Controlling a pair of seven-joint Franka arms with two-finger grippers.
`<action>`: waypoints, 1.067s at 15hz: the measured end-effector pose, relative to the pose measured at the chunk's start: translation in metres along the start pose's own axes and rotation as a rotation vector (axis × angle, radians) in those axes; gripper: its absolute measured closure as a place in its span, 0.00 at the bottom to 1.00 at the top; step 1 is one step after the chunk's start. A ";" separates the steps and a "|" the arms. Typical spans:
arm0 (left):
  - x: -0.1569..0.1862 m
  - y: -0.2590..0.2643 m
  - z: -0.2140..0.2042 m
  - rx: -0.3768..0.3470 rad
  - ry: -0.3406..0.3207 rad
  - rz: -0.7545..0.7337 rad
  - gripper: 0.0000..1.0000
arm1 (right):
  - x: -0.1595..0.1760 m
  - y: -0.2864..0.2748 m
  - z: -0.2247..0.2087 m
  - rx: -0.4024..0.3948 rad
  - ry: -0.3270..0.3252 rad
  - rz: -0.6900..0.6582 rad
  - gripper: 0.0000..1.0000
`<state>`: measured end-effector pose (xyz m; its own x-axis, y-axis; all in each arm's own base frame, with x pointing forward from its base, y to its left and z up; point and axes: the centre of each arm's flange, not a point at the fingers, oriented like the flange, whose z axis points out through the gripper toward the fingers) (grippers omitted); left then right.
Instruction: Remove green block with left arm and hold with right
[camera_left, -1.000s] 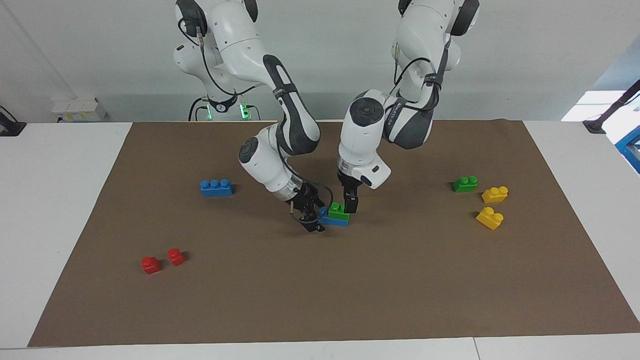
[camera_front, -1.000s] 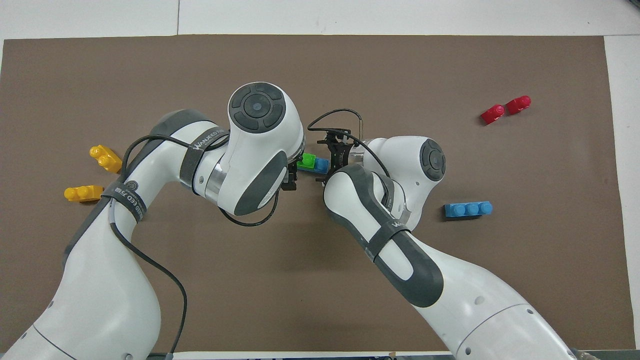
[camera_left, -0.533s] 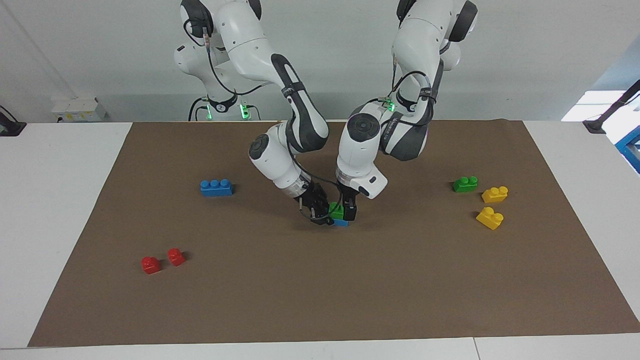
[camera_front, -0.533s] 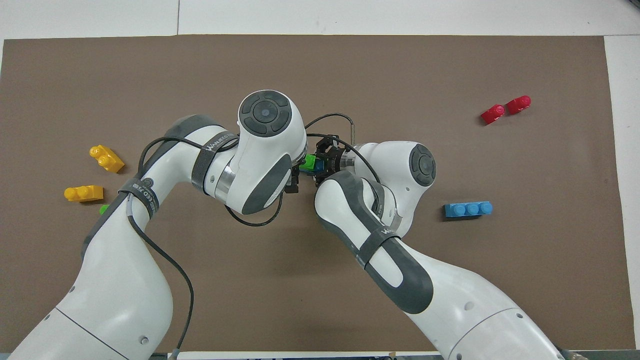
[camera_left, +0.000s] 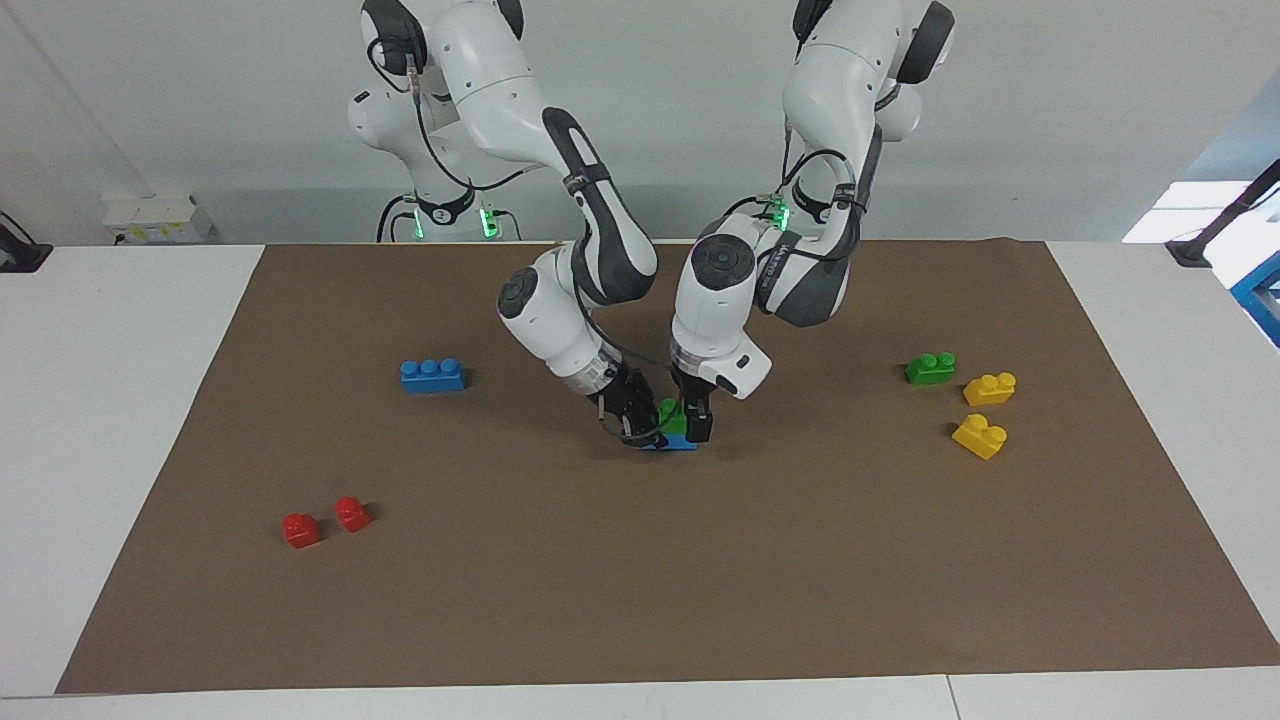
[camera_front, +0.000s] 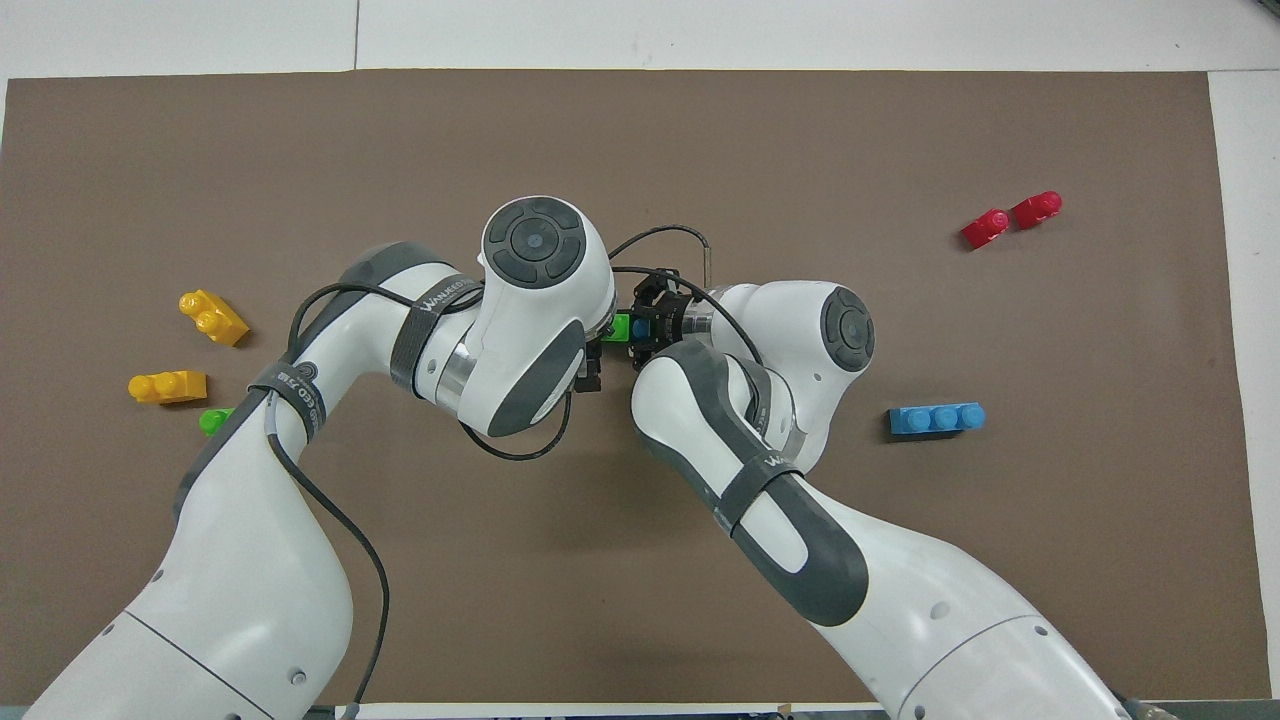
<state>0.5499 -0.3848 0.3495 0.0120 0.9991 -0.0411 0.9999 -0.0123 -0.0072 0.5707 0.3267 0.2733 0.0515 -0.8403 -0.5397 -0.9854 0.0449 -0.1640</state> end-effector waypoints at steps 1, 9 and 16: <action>0.000 0.000 0.000 -0.005 0.002 -0.008 0.08 | 0.000 0.000 0.000 0.000 0.000 0.000 0.65; -0.007 -0.001 -0.003 -0.064 0.030 -0.010 0.64 | 0.002 -0.002 -0.001 0.009 0.004 -0.011 0.65; 0.003 0.003 -0.043 -0.111 0.012 -0.039 0.64 | 0.001 -0.003 -0.001 0.016 0.004 -0.014 0.65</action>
<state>0.5532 -0.3800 0.3927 -0.0278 0.9991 -0.0315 0.9943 0.0309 0.1021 0.5739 0.3251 0.2745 0.0648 -0.8429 -0.5342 -0.9819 0.0415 -0.1847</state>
